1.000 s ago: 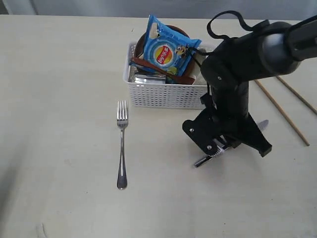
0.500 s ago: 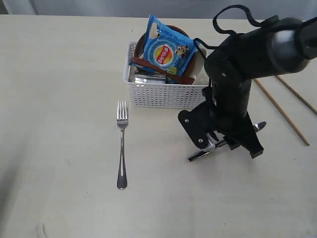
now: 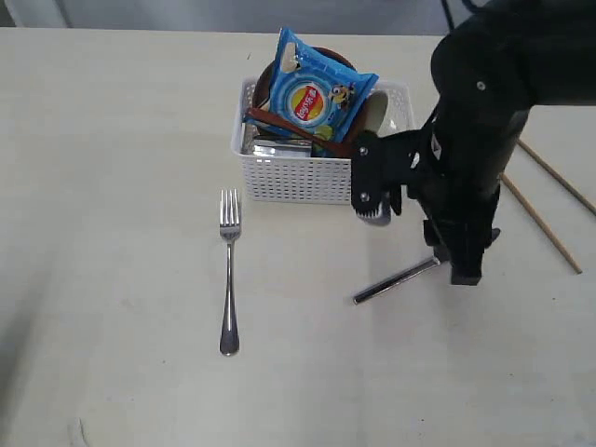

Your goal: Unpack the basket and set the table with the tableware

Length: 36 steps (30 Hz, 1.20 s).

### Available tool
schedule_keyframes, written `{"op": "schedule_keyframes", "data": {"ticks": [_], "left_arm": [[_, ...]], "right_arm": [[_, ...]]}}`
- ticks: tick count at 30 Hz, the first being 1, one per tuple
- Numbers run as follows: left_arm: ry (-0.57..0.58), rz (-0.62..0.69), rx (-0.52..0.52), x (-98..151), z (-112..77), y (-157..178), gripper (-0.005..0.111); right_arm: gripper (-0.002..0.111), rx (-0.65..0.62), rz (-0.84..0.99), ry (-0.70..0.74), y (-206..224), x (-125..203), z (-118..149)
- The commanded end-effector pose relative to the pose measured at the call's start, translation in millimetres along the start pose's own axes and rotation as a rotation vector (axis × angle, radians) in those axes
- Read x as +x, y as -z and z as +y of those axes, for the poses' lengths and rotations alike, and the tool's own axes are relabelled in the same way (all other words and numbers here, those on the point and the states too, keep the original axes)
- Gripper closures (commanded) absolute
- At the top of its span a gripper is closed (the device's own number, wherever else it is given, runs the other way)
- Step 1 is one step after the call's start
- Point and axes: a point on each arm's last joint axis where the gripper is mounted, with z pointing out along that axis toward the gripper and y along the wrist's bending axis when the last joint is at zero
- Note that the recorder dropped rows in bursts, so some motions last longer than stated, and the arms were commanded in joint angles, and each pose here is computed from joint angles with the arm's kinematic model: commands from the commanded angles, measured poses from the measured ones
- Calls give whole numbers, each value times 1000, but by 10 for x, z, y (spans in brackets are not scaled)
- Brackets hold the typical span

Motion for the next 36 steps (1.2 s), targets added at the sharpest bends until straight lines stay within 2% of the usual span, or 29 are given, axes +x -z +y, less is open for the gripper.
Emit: {"op": "schedule_keyframes", "data": {"ticks": [1,2,6,7,11,16,20,30,33,36], "left_arm": [[-1,-4,-4,2,2,0,107],[-1,-4,-4,2,2,0,107],[-1,-4,-4,2,2,0,107],[-1,-4,-4,2,2,0,107],[-1,-4,-4,2,2,0,107],[-1,-4,-4,2,2,0,107],[-1,-4,-4,2,2,0,107],[-1,-7,-4,-1,3,0,107],[13,-77,-1,-65,1,3,107],[63,-234,5,-206,1,25,107]], "right_arm": [[67,-25,28,-451,103,82,54],[72,-36,29,-519,109,82,66],[107,-96,31,-715,103,66,127],[108,-109,30,-748,93,62,143],[109,-95,-11,-839,33,60,168],[109,-25,-256,-953,42,87,240],[109,0,-380,-1050,173,193,336],[109,-15,-423,-1104,438,436,563],[109,-13,-444,-1111,526,496,610],[109,-5,-477,-1116,620,553,652]]}}
